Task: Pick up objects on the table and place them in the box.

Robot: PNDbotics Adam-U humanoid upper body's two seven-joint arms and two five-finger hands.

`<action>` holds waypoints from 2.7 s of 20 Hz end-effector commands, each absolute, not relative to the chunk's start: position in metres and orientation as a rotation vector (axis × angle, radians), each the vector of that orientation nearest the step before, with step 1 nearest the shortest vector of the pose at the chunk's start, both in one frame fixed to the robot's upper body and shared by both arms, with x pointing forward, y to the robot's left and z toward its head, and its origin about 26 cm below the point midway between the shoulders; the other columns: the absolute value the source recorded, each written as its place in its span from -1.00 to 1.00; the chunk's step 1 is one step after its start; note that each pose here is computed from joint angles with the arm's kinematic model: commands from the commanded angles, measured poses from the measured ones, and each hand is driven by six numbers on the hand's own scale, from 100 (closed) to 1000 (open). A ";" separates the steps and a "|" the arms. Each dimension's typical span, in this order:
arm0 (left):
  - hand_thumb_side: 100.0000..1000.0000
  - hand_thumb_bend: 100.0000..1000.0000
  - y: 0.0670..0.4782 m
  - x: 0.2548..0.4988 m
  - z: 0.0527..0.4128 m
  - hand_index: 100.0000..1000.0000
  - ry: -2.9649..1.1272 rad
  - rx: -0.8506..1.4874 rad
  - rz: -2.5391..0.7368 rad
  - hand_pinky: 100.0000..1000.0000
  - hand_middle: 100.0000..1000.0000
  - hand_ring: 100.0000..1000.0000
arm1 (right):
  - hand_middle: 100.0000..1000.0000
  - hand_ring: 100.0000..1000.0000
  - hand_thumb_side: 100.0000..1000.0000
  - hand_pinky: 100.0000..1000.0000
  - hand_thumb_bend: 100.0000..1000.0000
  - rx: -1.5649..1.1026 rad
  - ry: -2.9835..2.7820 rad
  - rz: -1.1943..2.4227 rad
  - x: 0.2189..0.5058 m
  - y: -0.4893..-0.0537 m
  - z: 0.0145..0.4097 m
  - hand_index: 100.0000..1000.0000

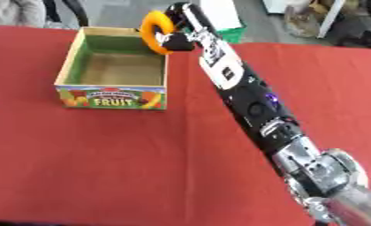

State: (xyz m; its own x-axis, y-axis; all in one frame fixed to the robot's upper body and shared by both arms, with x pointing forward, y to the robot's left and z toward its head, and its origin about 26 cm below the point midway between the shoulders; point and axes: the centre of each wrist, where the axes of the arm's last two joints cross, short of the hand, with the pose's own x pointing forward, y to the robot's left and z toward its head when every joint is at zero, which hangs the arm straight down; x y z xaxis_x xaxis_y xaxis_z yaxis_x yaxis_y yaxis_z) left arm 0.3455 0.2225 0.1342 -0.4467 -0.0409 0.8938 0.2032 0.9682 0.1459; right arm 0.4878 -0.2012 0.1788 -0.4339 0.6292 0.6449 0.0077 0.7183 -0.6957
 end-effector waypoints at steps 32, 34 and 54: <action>-0.35 0.04 0.236 0.341 0.131 0.22 -2.014 -0.067 -0.244 0.38 0.36 0.58 | 0.39 0.49 -0.66 0.34 -0.72 -0.446 -2.101 0.621 0.454 -0.263 0.227 0.63; -0.35 0.04 0.238 0.341 0.129 0.22 -2.011 -0.057 -0.235 0.38 0.36 0.57 | 0.36 0.46 -0.61 0.30 -0.93 -0.434 -2.079 0.513 0.444 -0.285 0.222 0.62; -0.35 0.02 0.247 0.338 0.119 0.22 -1.987 -0.021 -0.194 0.39 0.36 0.58 | 0.26 0.38 -0.55 0.24 -1.00 -0.399 -1.881 -0.036 0.375 -0.379 0.144 0.58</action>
State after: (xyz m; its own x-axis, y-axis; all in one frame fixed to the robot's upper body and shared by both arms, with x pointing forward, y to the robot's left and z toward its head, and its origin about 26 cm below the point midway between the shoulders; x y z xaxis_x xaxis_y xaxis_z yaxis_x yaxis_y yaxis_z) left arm 0.3379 0.2404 0.1116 -0.3931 -0.0560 0.9178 0.1188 0.9867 0.1111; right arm 0.3755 -0.3753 0.1280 -0.2456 0.2488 0.9369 0.2781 0.9440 -0.1778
